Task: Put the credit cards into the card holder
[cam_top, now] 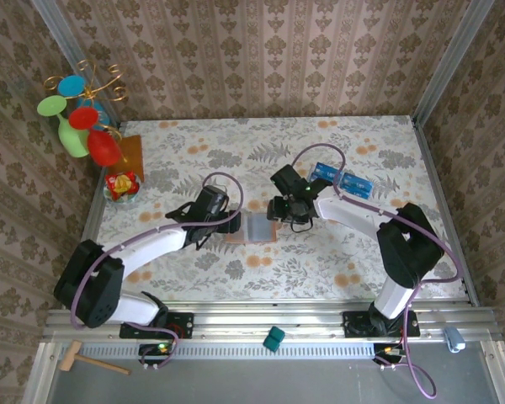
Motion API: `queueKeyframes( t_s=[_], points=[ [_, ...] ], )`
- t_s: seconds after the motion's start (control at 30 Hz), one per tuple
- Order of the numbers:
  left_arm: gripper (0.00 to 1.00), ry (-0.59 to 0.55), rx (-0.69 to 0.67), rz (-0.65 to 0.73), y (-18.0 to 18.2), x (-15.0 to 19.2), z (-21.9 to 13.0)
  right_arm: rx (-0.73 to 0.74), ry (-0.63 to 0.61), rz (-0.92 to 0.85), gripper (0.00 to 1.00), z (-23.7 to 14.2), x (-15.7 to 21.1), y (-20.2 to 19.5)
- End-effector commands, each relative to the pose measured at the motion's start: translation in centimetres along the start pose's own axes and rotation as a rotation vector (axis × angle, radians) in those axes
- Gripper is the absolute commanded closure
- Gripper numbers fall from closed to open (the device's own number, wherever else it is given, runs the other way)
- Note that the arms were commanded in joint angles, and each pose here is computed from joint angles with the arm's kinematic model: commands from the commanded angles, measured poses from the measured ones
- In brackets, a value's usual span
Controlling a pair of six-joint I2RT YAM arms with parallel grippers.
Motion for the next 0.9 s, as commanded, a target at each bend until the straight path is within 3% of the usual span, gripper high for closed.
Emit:
queueKeyframes(
  t_s=[0.0, 0.33, 0.67, 0.87],
  points=[
    [0.16, 0.026, -0.027, 0.025, 0.0, -0.5, 0.2, 0.082, -0.008, -0.028, 0.44, 0.8, 0.0, -1.9],
    [0.14, 0.037, -0.054, 0.007, -0.2, -0.4, 0.3, -0.034, 0.046, -0.002, 0.57, 3.6, -0.2, -2.4],
    [0.14, 0.042, -0.059, 0.028, -0.7, -0.2, 0.1, -0.077, 0.058, -0.009, 0.88, 3.3, 1.1, -2.8],
    [0.14, 0.046, -0.050, 0.048, -1.2, 0.0, 0.1, -0.044, 0.039, -0.013, 0.92, 2.0, 2.3, -3.9]
  ],
)
Point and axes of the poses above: each hand's point on the last joint's axis, 136 mm out from that joint toward the fingers, its own z axis out along the fingers, its own y axis along the line the jaws close on, x = y × z, the point moved 8 cm from there along -z, back along the fingers, and after that the axes turned 5 degrees about -z, right-handed, at the moved point
